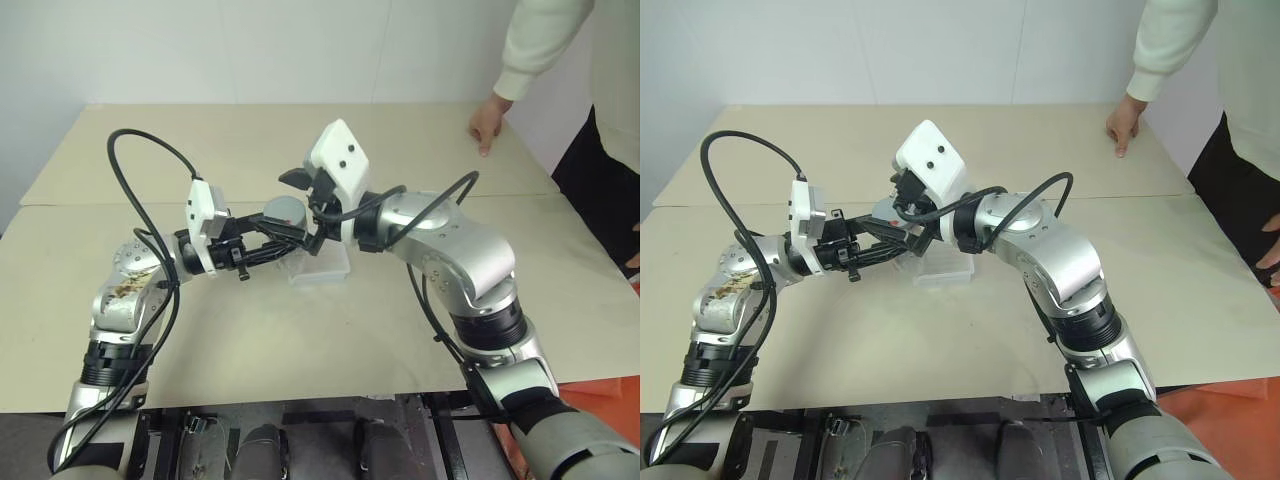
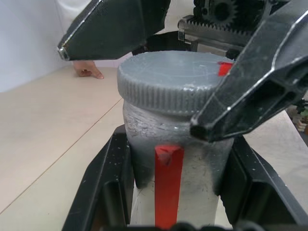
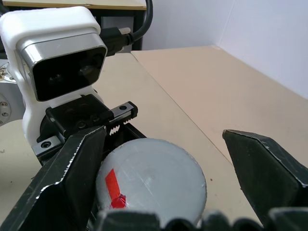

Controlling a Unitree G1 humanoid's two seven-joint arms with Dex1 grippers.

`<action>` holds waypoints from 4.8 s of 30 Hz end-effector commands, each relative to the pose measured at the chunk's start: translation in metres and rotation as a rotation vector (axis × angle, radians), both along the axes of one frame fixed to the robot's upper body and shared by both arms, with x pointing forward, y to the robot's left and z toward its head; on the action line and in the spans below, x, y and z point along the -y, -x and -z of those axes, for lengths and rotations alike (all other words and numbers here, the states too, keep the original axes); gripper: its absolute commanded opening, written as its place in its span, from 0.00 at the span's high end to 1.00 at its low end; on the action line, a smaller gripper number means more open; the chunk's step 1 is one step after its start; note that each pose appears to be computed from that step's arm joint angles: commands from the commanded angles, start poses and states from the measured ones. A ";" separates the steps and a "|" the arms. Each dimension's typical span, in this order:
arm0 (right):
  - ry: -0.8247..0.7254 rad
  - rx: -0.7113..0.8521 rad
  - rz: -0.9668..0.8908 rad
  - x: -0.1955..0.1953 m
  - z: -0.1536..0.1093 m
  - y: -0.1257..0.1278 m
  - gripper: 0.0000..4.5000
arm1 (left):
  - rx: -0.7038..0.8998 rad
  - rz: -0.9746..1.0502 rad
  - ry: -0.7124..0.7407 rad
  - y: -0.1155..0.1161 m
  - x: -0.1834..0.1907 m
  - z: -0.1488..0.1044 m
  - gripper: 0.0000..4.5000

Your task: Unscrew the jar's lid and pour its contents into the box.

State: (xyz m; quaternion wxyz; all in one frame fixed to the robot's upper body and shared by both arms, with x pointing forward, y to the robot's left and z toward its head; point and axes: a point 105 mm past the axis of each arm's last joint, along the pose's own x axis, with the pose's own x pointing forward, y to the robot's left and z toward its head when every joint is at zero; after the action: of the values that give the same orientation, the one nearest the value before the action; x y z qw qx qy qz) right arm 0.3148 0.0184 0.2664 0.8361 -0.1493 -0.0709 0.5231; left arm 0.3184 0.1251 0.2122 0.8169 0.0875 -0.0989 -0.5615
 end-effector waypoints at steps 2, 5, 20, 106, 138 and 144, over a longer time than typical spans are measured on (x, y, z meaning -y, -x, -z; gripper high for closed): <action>-0.005 0.039 0.050 0.012 -0.011 -0.006 0.01 | 0.068 0.016 0.003 0.009 -0.007 -0.017 0.56; 0.001 0.042 0.065 0.020 -0.010 -0.008 0.01 | 0.067 0.013 -0.002 0.010 -0.011 -0.017 0.56; 0.032 0.056 0.153 0.069 -0.009 -0.014 0.01 | 0.052 0.015 -0.016 0.031 -0.027 -0.015 0.56; 0.018 -0.004 -0.153 0.013 -0.021 0.030 0.01 | 0.068 0.122 -0.028 0.006 -0.010 -0.014 0.56; 0.046 0.002 -0.132 0.004 -0.021 0.022 0.39 | 0.042 0.111 -0.036 0.013 -0.015 -0.005 0.56; -0.044 0.040 -0.111 0.022 -0.053 0.016 0.39 | -0.032 0.125 -0.079 0.022 -0.020 0.018 0.56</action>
State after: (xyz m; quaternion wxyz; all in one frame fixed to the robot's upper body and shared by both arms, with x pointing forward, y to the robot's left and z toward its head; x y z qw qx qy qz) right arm 0.2952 0.0180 0.2711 0.7861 -0.1440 -0.0272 0.6004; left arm 0.3030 0.1418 0.2015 0.7827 0.1022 -0.0839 -0.6082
